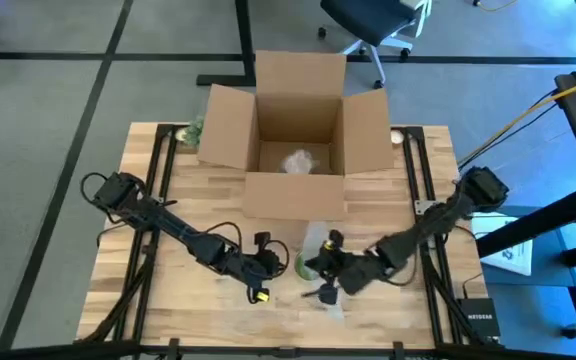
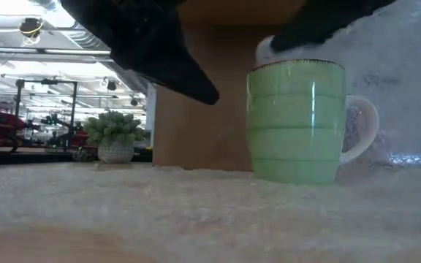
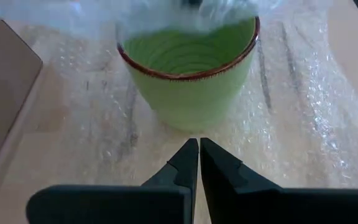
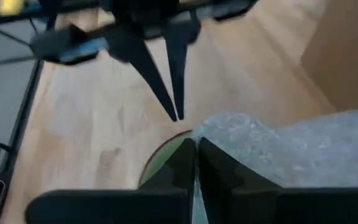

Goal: Wrap mug
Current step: Wrap the green mug with bubble wrap

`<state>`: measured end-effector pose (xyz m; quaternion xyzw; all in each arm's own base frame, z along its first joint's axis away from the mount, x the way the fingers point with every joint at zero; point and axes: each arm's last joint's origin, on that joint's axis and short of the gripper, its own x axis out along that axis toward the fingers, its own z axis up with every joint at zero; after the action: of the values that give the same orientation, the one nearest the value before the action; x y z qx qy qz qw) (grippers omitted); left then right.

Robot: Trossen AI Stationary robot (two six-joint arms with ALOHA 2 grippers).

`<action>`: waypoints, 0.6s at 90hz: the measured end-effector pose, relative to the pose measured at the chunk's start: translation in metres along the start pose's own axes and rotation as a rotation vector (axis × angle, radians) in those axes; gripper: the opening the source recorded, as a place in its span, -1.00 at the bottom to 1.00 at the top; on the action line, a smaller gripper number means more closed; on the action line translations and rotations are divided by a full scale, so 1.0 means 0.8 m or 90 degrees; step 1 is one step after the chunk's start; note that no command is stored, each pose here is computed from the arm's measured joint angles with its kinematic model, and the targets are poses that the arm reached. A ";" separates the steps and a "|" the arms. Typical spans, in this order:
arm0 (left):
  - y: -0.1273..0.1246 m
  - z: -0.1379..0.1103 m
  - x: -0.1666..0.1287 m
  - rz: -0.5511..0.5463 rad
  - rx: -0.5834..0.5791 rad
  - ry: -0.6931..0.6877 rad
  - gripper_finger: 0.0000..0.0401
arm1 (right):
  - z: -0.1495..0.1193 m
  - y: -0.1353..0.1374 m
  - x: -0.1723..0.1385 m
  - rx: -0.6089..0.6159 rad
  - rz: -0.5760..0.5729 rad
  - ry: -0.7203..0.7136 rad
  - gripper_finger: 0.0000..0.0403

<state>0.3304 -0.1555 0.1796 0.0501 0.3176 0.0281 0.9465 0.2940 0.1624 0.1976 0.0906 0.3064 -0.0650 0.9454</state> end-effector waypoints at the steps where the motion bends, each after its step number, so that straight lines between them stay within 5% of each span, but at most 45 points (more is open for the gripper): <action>1: 0.000 0.000 -0.001 -0.001 0.000 0.000 -1.00 | 0.000 -0.001 0.001 0.000 0.001 0.005 -1.00; 37: 0.004 0.042 -0.038 -0.019 -0.029 -0.076 -1.00 | 0.001 -0.010 0.012 0.008 0.045 0.050 -0.99; 54: 0.006 0.047 -0.031 -0.062 -0.036 -0.094 -1.00 | 0.001 -0.010 0.012 -0.013 0.046 0.049 -0.74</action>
<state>0.3332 -0.1560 0.2244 0.0098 0.2479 -0.0132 0.9687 0.3010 0.1539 0.1915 0.0947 0.3395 -0.0244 0.9355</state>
